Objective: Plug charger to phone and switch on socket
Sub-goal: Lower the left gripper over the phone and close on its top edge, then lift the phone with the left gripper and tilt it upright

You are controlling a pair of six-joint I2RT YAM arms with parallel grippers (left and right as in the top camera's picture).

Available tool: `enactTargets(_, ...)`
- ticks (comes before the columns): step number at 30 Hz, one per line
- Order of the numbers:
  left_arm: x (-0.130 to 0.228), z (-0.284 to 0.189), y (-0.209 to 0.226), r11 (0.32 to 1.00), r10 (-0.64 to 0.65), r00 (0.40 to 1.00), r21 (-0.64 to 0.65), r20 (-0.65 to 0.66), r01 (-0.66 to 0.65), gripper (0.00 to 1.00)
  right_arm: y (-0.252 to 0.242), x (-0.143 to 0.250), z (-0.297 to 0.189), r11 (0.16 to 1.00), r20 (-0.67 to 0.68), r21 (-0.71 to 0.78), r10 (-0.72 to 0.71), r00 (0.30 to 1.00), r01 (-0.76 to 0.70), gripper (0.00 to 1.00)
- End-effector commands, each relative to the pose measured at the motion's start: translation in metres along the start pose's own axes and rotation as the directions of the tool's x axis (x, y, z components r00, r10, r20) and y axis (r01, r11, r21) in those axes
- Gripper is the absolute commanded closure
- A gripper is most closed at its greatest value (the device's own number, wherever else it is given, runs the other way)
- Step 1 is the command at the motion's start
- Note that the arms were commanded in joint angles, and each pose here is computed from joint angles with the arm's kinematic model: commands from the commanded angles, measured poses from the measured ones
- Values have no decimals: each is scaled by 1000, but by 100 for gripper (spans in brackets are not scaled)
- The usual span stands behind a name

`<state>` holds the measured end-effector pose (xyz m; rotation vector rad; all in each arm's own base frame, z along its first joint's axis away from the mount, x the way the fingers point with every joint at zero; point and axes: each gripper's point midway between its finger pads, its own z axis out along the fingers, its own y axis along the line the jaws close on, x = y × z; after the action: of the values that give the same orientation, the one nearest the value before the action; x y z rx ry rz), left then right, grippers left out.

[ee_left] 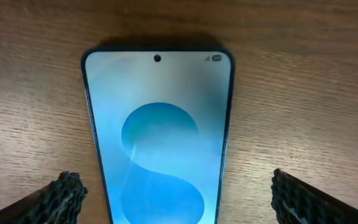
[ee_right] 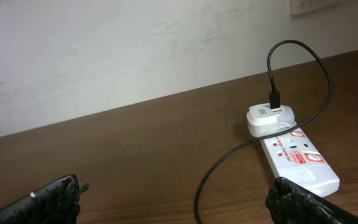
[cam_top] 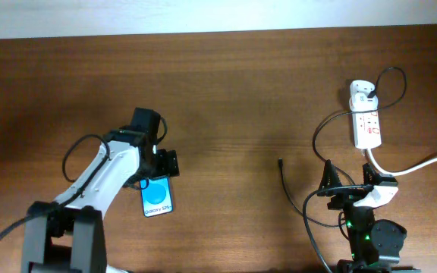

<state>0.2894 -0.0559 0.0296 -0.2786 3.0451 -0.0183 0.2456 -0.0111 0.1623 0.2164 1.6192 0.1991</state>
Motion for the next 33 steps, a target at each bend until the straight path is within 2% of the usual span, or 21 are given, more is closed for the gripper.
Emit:
enactTargets(1, 3, 5, 2, 999, -35, 999, -16, -11, 34, 1, 0, 3, 0, 1000, -3, -1, -2, 1000, 2, 2)
enactTargets(4, 4, 6, 1, 999, -35, 999, -9, -17, 35, 1, 0, 3, 0, 1000, -3, -1, -2, 1000, 2, 2)
enactTargets(9, 37, 41, 14, 999, -34, 998, -28, -57, 33, 1, 0, 3, 0, 1000, -3, -1, -2, 1000, 2, 2)
enactTargets(12, 43, 48, 16, 999, -34, 998, -29, -60, 32, 1, 0, 3, 0, 1000, -3, -1, -2, 1000, 2, 2)
enactTargets(33, 28, 56, 10, 999, -35, 999, 12, 32, 34, 1, 0, 3, 0, 1000, -3, -1, -2, 1000, 2, 2)
